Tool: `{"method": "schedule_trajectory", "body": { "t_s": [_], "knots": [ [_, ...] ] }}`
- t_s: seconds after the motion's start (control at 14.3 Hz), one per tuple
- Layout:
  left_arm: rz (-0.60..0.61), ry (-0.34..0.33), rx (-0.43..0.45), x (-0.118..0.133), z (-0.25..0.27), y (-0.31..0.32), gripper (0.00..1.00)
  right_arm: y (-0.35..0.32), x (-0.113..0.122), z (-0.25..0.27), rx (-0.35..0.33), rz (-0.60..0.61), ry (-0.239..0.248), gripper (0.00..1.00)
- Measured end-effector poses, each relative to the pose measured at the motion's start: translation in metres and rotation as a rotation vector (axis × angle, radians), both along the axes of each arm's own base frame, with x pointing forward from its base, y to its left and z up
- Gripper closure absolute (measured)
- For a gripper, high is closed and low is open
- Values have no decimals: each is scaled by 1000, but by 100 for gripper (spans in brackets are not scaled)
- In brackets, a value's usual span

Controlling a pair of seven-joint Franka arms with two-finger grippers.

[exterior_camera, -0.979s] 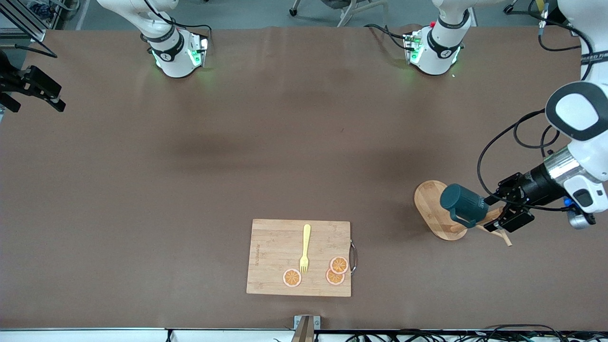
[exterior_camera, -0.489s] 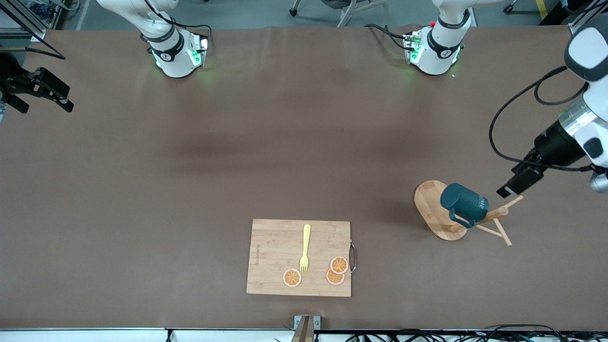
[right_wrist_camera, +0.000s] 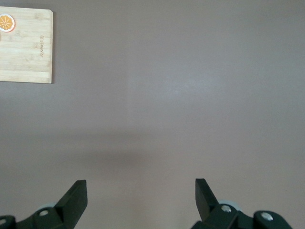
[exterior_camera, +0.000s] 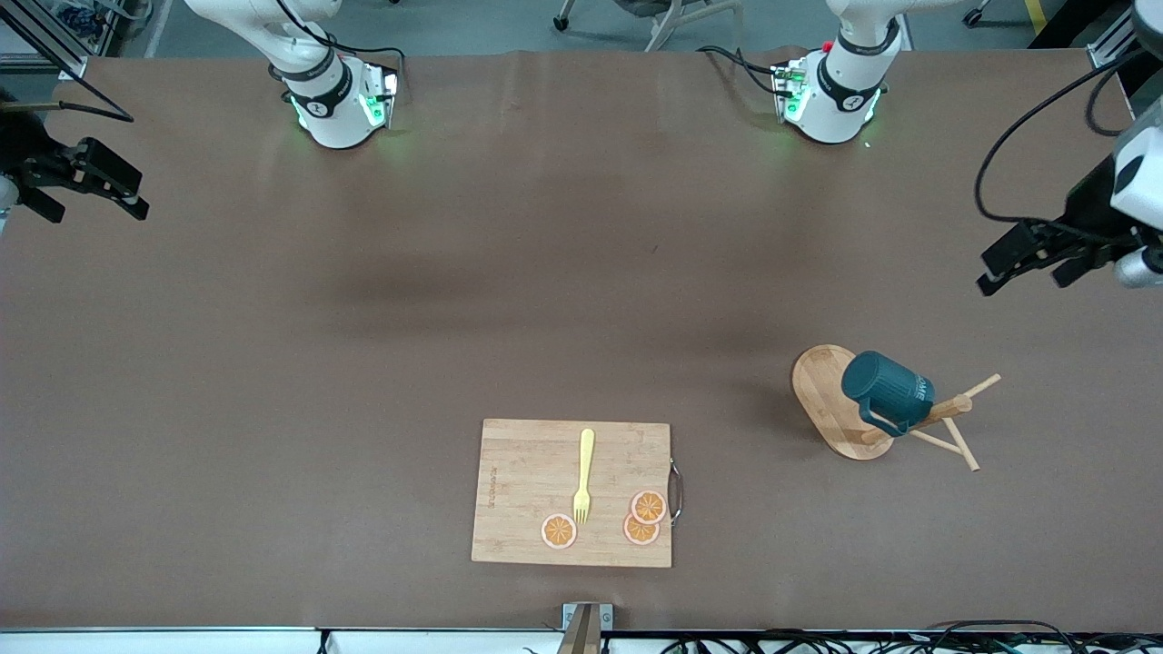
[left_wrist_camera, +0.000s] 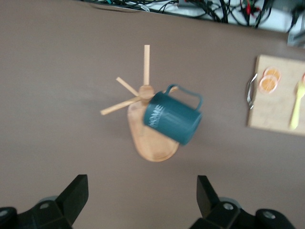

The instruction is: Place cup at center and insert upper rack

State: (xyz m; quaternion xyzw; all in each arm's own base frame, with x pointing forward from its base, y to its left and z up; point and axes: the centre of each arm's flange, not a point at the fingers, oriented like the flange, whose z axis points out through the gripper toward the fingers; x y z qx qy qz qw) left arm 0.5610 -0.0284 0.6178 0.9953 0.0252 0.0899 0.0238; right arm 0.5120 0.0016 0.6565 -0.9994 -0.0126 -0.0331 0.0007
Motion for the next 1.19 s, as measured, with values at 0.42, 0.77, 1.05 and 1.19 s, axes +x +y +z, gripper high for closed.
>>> {"method": "schedule_trajectory", "body": {
  "t_s": [0.42, 0.77, 1.05, 1.19],
  "knots": [
    [-128, -46, 41, -11, 37, 3, 0, 0, 0, 0, 0, -1, 1, 0],
    [-132, -10, 43, -18, 79, 6, 0, -1, 0, 0, -2, -1, 1, 0],
    [-135, 61, 28, 3, 63, 11, 0, 4, 0, 0, -43, 15, -4, 0],
    [-136, 77, 25, 7, 56, 11, 0, 5, 3, 3, -47, 19, -34, 0]
  ]
}}
